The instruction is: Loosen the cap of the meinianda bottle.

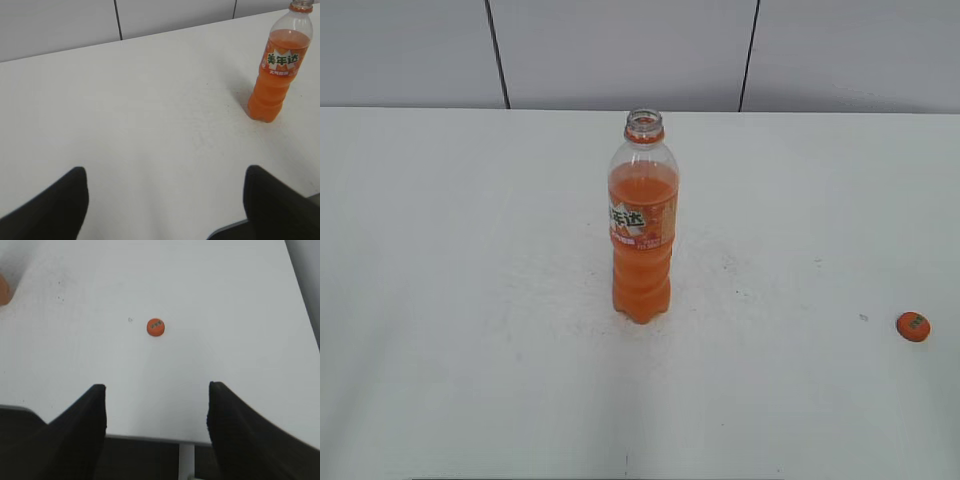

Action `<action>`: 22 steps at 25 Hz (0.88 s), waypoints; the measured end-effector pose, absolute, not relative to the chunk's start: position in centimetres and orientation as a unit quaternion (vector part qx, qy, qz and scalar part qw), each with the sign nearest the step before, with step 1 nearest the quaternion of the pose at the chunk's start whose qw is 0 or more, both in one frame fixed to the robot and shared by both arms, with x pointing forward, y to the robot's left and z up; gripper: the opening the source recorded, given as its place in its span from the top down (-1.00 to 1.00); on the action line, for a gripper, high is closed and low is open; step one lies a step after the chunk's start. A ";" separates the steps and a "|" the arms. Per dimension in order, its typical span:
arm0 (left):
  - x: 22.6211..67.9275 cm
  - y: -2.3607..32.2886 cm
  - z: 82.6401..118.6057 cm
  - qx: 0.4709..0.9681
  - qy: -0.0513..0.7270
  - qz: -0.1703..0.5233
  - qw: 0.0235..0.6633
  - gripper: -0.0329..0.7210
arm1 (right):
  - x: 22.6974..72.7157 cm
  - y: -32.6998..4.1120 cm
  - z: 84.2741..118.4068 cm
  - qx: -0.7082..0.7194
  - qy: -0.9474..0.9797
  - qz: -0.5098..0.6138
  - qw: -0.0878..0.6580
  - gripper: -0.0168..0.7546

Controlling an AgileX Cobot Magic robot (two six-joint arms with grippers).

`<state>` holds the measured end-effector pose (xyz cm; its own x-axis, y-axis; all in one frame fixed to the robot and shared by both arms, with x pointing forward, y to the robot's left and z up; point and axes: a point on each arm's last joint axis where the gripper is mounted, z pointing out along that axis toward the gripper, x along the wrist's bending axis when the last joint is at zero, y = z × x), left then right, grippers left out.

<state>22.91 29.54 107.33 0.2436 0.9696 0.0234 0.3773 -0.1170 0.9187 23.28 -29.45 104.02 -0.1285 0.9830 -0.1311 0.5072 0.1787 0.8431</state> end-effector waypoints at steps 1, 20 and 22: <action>22.9 29.5 107.3 0.662 0.508 0.346 0.428 -0.61 | 23.6 -29.5 104.0 0.547 0.671 0.334 0.372 -0.29; 22.4 29.5 107.3 0.640 0.521 0.368 0.428 -0.60 | 24.0 -29.6 104.0 0.540 0.664 0.339 0.392 -0.29; 22.4 29.5 107.3 0.639 0.522 0.369 0.428 -0.58 | 24.0 -29.6 104.0 0.540 0.664 0.339 0.392 -0.29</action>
